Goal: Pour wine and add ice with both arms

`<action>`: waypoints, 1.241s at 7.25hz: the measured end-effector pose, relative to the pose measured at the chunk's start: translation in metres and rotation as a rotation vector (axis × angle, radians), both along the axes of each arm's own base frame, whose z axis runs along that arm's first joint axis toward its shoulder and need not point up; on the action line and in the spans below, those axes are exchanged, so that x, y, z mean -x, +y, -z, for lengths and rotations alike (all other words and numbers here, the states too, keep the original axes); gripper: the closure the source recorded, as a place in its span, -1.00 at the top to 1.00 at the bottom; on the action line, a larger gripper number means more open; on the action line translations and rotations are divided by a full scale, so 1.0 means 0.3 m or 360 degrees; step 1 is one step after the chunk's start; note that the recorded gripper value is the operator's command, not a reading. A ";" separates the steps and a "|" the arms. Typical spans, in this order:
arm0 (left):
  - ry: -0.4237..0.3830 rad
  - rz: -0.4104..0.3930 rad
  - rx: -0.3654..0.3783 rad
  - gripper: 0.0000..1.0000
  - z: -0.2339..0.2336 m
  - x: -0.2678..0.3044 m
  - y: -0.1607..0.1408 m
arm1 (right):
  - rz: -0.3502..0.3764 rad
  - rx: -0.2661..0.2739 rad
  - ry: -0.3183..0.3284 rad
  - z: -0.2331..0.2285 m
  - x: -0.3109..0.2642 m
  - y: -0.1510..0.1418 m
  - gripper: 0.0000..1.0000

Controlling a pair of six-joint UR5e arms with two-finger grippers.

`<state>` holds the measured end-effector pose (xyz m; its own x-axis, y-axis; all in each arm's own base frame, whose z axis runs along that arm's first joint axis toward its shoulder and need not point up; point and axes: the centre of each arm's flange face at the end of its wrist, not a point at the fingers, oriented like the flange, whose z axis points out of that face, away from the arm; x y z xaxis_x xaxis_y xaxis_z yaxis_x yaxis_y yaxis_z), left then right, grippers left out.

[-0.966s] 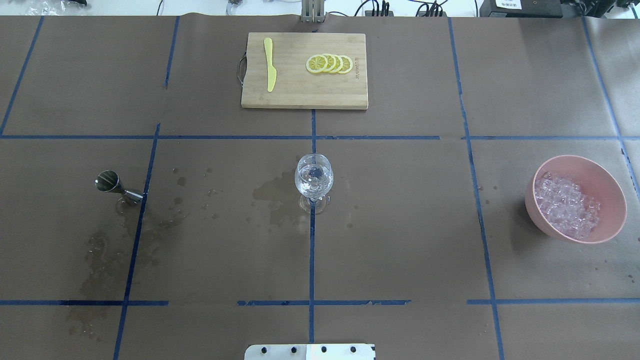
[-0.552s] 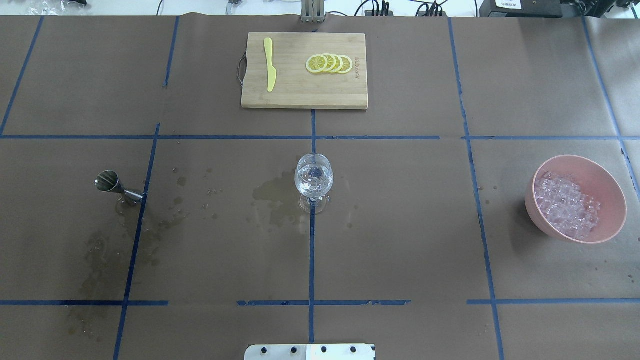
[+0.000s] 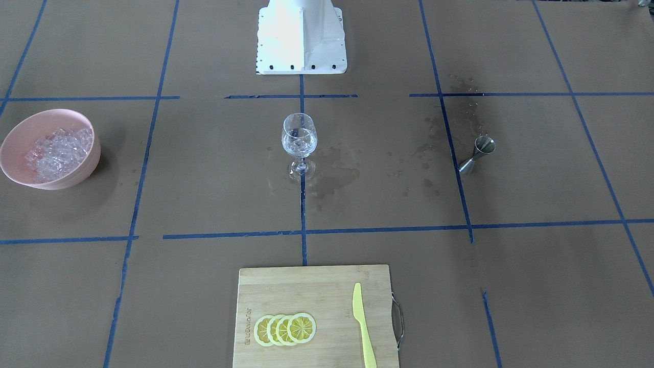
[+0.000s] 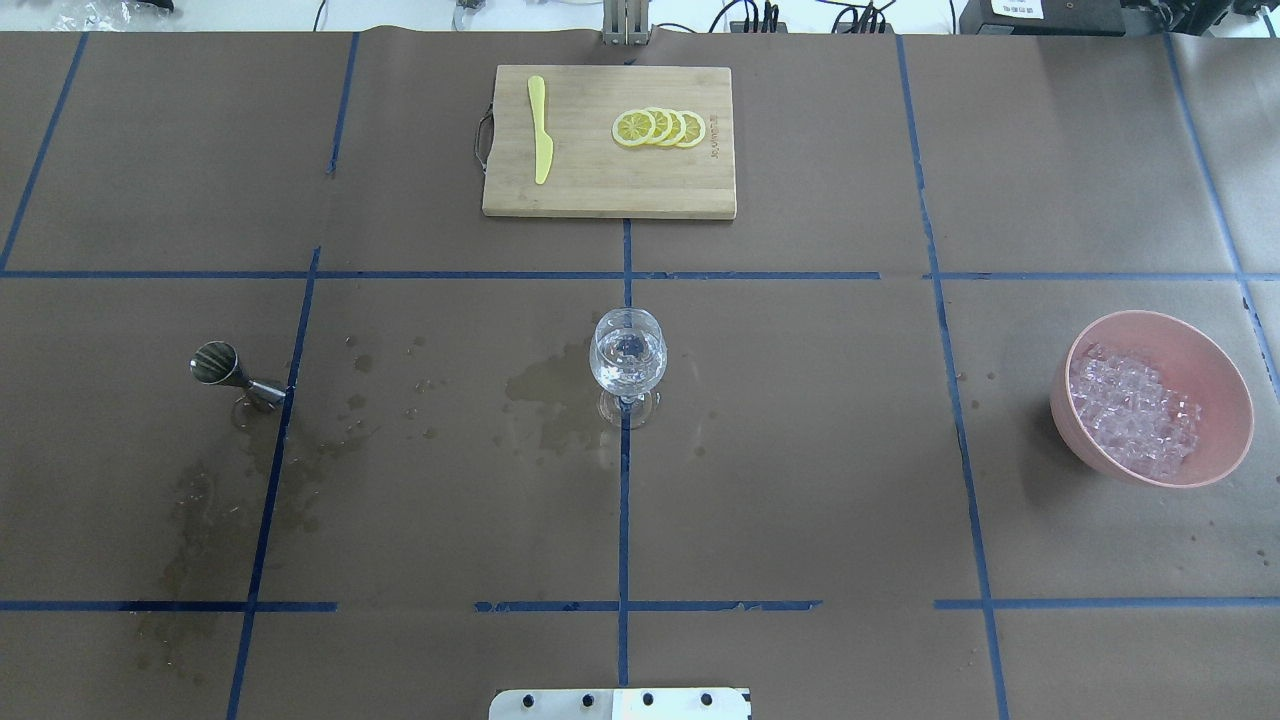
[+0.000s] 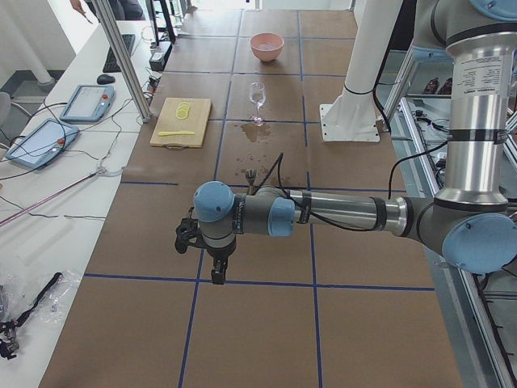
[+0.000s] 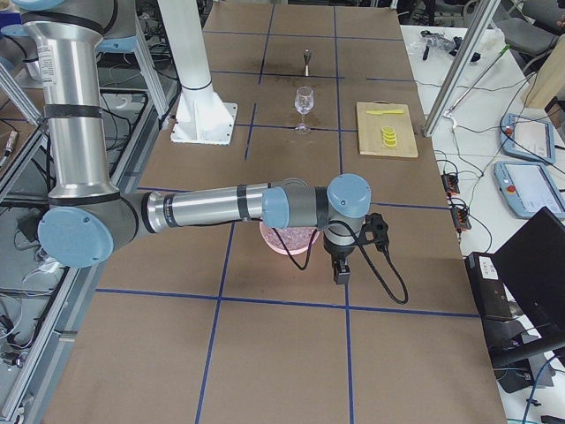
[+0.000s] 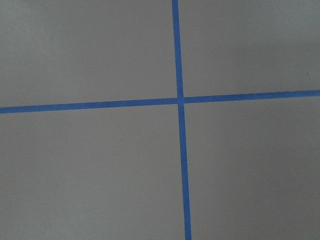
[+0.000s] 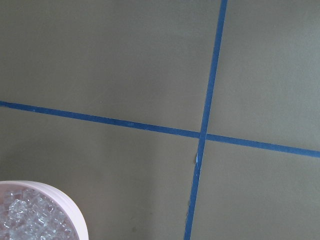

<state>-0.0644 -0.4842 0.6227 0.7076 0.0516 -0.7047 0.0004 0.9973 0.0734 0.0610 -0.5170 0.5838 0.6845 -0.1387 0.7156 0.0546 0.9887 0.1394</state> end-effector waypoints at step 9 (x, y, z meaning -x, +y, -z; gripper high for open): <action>0.0002 0.0090 0.0036 1.00 0.057 0.002 -0.017 | -0.0185 0.0252 -0.0006 -0.135 -0.059 0.095 1.00</action>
